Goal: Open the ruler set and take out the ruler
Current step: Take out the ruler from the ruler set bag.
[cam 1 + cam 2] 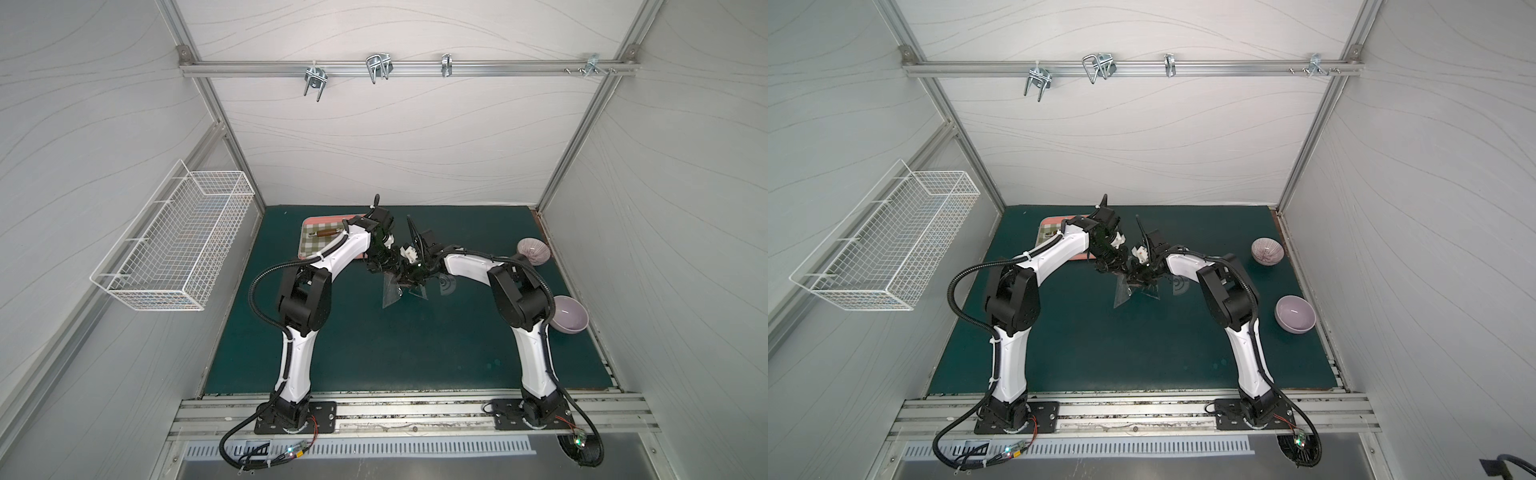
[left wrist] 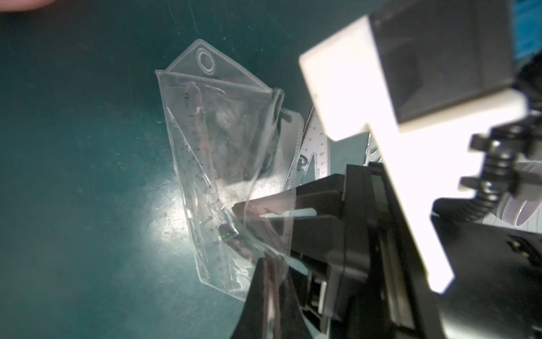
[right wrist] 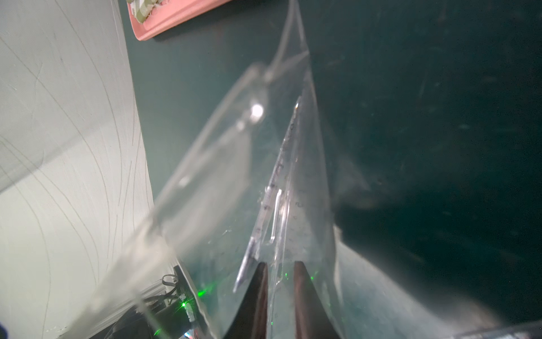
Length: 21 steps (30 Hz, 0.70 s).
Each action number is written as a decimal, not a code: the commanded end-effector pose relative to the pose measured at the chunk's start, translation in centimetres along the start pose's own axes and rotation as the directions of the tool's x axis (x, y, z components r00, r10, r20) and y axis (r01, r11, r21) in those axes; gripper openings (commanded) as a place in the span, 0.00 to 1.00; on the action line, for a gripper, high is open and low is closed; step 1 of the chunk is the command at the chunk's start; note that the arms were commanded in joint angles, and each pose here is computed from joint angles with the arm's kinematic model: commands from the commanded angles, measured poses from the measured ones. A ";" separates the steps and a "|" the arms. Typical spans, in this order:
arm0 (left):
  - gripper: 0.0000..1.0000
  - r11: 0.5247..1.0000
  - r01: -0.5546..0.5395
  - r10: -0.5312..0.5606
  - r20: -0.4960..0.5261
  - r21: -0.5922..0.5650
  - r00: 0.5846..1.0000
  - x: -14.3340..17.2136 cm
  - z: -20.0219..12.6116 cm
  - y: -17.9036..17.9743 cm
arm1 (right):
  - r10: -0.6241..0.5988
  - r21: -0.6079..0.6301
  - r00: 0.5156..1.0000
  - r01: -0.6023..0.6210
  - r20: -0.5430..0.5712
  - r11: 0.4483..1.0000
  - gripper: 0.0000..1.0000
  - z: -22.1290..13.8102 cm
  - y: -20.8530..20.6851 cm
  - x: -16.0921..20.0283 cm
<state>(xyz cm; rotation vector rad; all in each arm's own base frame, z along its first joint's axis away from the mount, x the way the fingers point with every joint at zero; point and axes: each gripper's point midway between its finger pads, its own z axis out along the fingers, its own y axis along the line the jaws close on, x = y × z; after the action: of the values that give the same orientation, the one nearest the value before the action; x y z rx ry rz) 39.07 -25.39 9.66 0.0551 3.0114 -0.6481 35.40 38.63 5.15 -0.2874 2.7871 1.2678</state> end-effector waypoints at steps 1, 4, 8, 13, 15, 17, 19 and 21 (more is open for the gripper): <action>0.00 1.000 0.003 -0.003 -0.004 0.014 1.000 -0.1 0.5 -0.4 | 0.007 -0.016 1.000 -0.007 -0.015 1.000 0.18 0.9 0.2 0.0; 0.00 1.000 0.002 -0.002 -0.007 0.018 1.000 -0.1 0.5 -0.5 | 0.010 -0.016 1.000 -0.011 -0.018 1.000 0.18 1.1 0.2 0.0; 0.00 1.000 0.000 0.000 -0.011 0.020 1.000 0.1 0.7 -0.6 | 0.013 -0.019 1.000 -0.014 -0.021 1.000 0.18 1.4 0.1 -0.1; 0.00 1.000 0.006 -0.005 -0.017 0.017 1.000 0.1 1.1 -0.3 | 0.017 -0.021 1.000 -0.017 -0.024 1.000 0.09 1.6 0.1 -0.1; 0.00 1.000 0.007 -0.007 -0.022 0.018 1.000 0.2 1.3 -0.3 | 0.018 -0.020 1.000 -0.019 -0.026 1.000 0.05 1.6 0.0 0.0; 0.00 1.000 0.009 -0.009 -0.023 0.014 1.000 0.2 1.5 -0.2 | 0.020 -0.020 0.999 -0.020 -0.026 1.000 0.03 1.5 0.1 -0.1; 0.00 1.000 0.011 -0.010 -0.022 0.011 1.000 0.1 1.6 -0.1 | 0.019 -0.017 1.000 -0.019 -0.025 1.000 0.02 1.4 0.2 -0.1; 0.00 1.000 0.012 -0.012 -0.023 0.008 1.000 0.1 1.7 0.0 | 0.018 -0.010 1.000 -0.018 -0.025 1.000 0.01 1.2 0.2 0.0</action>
<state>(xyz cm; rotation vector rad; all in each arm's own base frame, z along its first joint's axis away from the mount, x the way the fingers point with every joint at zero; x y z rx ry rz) 39.06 -25.78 9.28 0.0637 3.0111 -0.6615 35.66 39.30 4.56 -0.2775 2.7944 1.2878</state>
